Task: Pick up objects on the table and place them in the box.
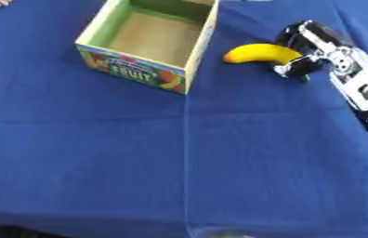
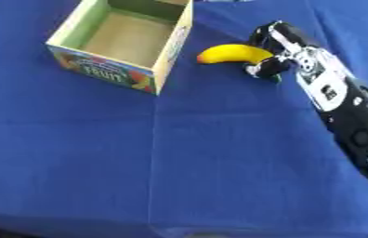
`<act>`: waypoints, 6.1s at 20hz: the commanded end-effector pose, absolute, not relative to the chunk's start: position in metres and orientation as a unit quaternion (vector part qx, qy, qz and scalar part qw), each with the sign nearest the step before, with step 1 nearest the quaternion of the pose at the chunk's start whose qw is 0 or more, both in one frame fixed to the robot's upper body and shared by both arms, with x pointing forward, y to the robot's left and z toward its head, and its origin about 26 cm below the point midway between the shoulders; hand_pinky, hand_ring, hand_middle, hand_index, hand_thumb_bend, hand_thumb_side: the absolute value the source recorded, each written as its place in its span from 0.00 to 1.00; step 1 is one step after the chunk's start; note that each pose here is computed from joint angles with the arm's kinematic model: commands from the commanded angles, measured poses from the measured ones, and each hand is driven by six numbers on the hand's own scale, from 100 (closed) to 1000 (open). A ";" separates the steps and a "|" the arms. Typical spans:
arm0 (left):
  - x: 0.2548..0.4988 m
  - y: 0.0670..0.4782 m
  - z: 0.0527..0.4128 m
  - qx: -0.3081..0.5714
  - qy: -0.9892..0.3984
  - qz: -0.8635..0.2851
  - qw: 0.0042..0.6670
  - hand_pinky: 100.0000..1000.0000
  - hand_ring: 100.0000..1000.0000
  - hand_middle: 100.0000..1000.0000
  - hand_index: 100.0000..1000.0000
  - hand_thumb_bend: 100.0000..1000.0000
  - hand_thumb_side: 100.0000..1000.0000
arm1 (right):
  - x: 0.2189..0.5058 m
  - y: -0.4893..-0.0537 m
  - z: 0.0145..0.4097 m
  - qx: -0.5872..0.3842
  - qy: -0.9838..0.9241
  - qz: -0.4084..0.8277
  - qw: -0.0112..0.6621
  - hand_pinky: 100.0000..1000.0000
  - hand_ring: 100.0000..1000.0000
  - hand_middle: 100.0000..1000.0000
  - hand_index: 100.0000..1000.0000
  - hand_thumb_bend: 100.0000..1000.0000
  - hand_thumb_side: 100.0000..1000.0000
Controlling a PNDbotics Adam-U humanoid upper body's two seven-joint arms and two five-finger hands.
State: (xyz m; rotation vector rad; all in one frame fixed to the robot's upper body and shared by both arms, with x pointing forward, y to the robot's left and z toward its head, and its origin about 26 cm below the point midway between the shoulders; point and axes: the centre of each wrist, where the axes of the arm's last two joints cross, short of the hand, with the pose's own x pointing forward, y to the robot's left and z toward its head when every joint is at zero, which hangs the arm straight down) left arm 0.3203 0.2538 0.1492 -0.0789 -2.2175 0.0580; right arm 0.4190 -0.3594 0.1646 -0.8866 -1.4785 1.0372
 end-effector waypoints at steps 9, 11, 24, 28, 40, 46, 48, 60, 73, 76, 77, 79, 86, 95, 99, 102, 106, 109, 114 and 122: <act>0.320 0.255 0.156 -0.030 -0.900 0.017 0.435 0.57 0.47 0.49 0.53 0.55 1.00 | 0.416 -0.364 0.172 -0.408 -0.633 0.406 0.518 0.40 0.37 0.39 0.48 0.18 0.00; 0.320 0.256 0.156 -0.029 -0.900 0.017 0.435 0.57 0.47 0.49 0.53 0.55 1.00 | 0.415 -0.364 0.174 -0.408 -0.635 0.404 0.517 0.40 0.37 0.39 0.48 0.18 0.00; 0.319 0.258 0.153 -0.025 -0.898 0.018 0.440 0.57 0.47 0.49 0.54 0.55 1.00 | 0.408 -0.358 0.205 -0.411 -0.667 0.390 0.485 0.40 0.37 0.38 0.47 0.18 0.00; 0.318 0.259 0.151 -0.022 -0.897 0.017 0.442 0.57 0.47 0.49 0.54 0.55 1.00 | 0.403 -0.353 0.229 -0.409 -0.691 0.380 0.459 0.39 0.37 0.38 0.47 0.18 0.00; 0.318 0.260 0.150 -0.020 -0.896 0.013 0.444 0.57 0.47 0.49 0.54 0.55 1.00 | 0.395 -0.334 0.269 -0.387 -0.737 0.360 0.421 0.39 0.37 0.38 0.47 0.17 0.00; 0.318 0.257 0.151 -0.025 -0.896 0.009 0.443 0.57 0.47 0.49 0.54 0.56 1.00 | 0.396 -0.325 0.278 -0.373 -0.748 0.356 0.417 0.39 0.37 0.38 0.47 0.18 0.00; 0.319 0.256 0.152 -0.029 -0.897 0.007 0.441 0.57 0.47 0.49 0.54 0.56 1.00 | 0.397 -0.323 0.278 -0.371 -0.749 0.359 0.416 0.39 0.37 0.38 0.48 0.17 0.00; 0.321 0.244 0.158 -0.054 -0.900 -0.005 0.433 0.57 0.47 0.49 0.54 0.56 1.00 | 0.405 -0.321 0.269 -0.369 -0.738 0.370 0.427 0.40 0.38 0.39 0.48 0.17 0.00; 0.324 0.229 0.165 -0.090 -0.902 -0.017 0.423 0.57 0.47 0.49 0.54 0.56 1.00 | 0.431 -0.283 0.235 -0.304 -0.720 0.435 0.447 0.44 0.40 0.41 0.50 0.15 0.00; 0.324 0.229 0.165 -0.091 -0.902 -0.017 0.423 0.57 0.47 0.49 0.54 0.56 1.00 | 0.432 -0.283 0.235 -0.304 -0.719 0.439 0.446 0.44 0.40 0.41 0.50 0.15 0.00; 0.324 0.227 0.166 -0.094 -0.902 -0.018 0.422 0.57 0.47 0.49 0.54 0.56 1.00 | 0.432 -0.278 0.232 -0.295 -0.719 0.446 0.444 0.44 0.41 0.41 0.50 0.14 0.00; 0.324 0.227 0.166 -0.096 -0.902 -0.018 0.421 0.57 0.47 0.49 0.54 0.56 1.00 | 0.434 -0.268 0.227 -0.282 -0.718 0.458 0.442 0.44 0.41 0.41 0.50 0.14 0.00; 0.324 0.227 0.166 -0.096 -0.902 -0.017 0.420 0.57 0.47 0.49 0.54 0.56 1.00 | 0.435 -0.265 0.225 -0.278 -0.716 0.465 0.441 0.44 0.41 0.41 0.50 0.14 0.00; 0.324 0.227 0.166 -0.095 -0.902 -0.017 0.420 0.57 0.46 0.49 0.54 0.56 1.00 | 0.435 -0.262 0.221 -0.273 -0.714 0.475 0.436 0.46 0.42 0.42 0.52 0.15 0.00; 0.324 0.227 0.166 -0.095 -0.902 -0.018 0.421 0.57 0.46 0.49 0.54 0.56 1.00 | 0.434 -0.262 0.219 -0.274 -0.704 0.493 0.431 0.69 0.65 0.64 0.70 0.48 0.25; 0.324 0.227 0.166 -0.095 -0.902 -0.017 0.421 0.57 0.46 0.49 0.54 0.56 1.00 | 0.435 -0.266 0.217 -0.279 -0.695 0.499 0.435 0.64 0.61 0.60 0.69 0.46 0.25; 0.324 0.227 0.166 -0.094 -0.902 -0.017 0.421 0.57 0.46 0.49 0.54 0.56 1.00 | 0.437 -0.272 0.213 -0.294 -0.685 0.493 0.449 0.62 0.59 0.60 0.69 0.45 0.26; 0.324 0.227 0.166 -0.094 -0.902 -0.017 0.421 0.57 0.46 0.49 0.54 0.56 1.00 | 0.439 -0.277 0.208 -0.305 -0.677 0.488 0.459 0.62 0.59 0.60 0.70 0.45 0.25; 0.324 0.227 0.166 -0.094 -0.902 -0.017 0.421 0.57 0.46 0.49 0.54 0.56 1.00 | 0.440 -0.280 0.204 -0.310 -0.672 0.486 0.464 0.62 0.59 0.60 0.70 0.45 0.25; 0.324 0.228 0.165 -0.094 -0.901 -0.016 0.422 0.57 0.46 0.49 0.54 0.56 1.00 | 0.440 -0.281 0.202 -0.308 -0.673 0.485 0.465 0.65 0.63 0.62 0.71 0.46 0.26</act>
